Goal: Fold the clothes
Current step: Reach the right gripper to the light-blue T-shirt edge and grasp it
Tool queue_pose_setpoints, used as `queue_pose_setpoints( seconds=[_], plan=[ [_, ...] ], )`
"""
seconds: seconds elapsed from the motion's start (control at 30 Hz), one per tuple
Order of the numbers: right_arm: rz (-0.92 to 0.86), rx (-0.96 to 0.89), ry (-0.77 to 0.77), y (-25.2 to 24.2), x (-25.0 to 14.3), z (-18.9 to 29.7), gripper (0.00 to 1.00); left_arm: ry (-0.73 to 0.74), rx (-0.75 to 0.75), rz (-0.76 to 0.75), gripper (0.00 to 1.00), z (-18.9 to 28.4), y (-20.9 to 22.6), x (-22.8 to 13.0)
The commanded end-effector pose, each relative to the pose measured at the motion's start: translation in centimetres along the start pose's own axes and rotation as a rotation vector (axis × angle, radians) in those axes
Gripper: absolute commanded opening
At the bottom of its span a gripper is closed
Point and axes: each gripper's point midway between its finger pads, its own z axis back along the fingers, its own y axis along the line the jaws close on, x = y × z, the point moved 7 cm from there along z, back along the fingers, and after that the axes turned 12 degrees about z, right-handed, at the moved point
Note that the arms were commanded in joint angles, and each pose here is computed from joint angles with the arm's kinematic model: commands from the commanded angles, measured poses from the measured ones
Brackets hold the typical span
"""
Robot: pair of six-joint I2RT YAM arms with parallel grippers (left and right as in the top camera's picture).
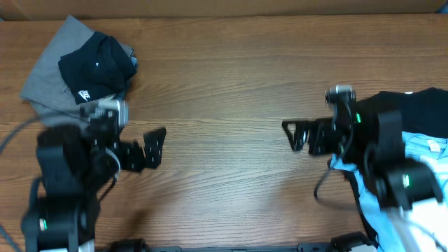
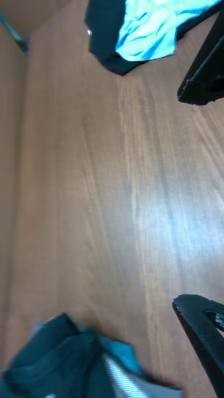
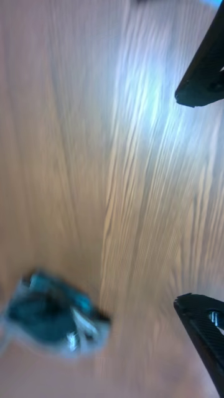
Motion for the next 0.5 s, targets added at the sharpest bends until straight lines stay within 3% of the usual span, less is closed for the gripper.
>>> queue_pose_setpoints(
  seconds=[0.0, 0.13, 0.47],
  plan=[
    [0.020, -0.194, 0.057, -2.4, 3.0, -1.1, 1.00, 0.058, 0.019, 0.007, 1.00, -1.0, 0.0, 1.6],
    [-0.027, -0.247, 0.170, -4.3, 2.7, -3.7, 1.00, 0.130, -0.002, 0.041, 1.00, -2.9, 0.4, 1.7],
    [-0.658, -0.494, 0.293, -18.7, -1.1, -6.0, 1.00, 0.284, 0.040, 0.113, 1.00, -5.7, 2.0, 0.4]
  ],
)
